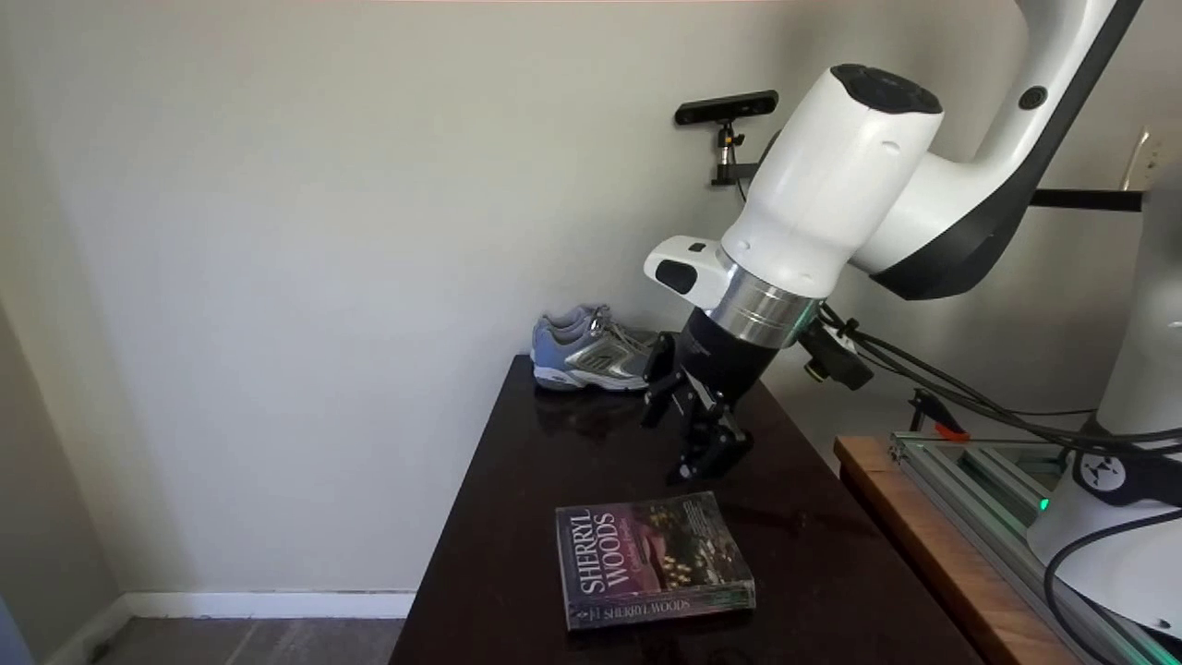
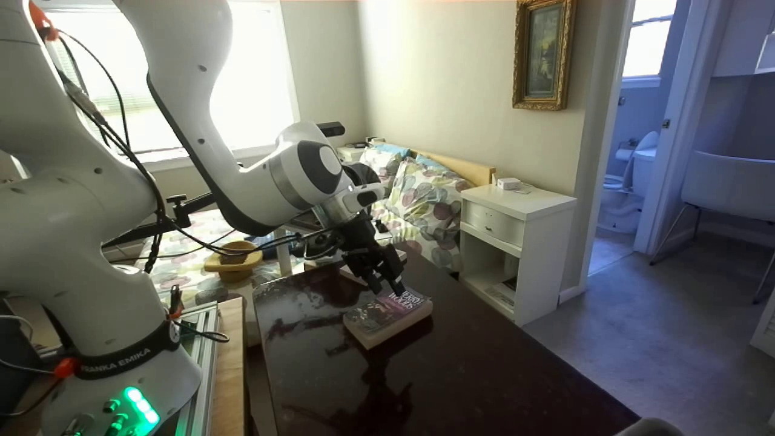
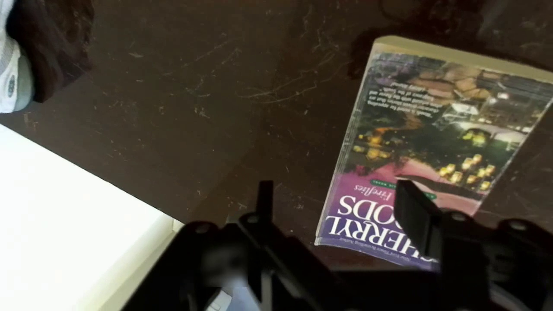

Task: Turn the book on the other side

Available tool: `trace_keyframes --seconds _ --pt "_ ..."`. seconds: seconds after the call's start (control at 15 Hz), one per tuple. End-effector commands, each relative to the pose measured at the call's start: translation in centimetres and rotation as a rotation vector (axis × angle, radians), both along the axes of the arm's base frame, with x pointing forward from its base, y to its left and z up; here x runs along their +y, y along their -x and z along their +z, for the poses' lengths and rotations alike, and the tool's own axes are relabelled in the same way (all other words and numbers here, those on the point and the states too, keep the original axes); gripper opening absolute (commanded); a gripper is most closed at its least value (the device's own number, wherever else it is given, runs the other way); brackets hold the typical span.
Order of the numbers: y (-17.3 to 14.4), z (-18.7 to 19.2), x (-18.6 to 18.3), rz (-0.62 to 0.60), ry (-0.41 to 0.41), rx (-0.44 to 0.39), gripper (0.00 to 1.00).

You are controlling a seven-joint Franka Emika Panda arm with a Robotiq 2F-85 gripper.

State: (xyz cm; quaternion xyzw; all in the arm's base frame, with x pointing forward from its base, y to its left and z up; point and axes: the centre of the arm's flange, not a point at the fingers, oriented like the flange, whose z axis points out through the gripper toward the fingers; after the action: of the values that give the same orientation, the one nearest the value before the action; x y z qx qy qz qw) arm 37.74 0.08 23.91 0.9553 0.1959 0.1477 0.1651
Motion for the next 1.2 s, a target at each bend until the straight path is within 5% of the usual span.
trace_keyframes --seconds 0.0,0.47,1.13 --pt "1.0 2.1 -1.3 -0.061 -0.14 -0.014 0.99" --pt "0.9 2.0 -2.6 -0.122 -0.401 0.039 1.0" --pt "1.9 3.0 -1.6 -0.11 -0.424 0.03 1.0"
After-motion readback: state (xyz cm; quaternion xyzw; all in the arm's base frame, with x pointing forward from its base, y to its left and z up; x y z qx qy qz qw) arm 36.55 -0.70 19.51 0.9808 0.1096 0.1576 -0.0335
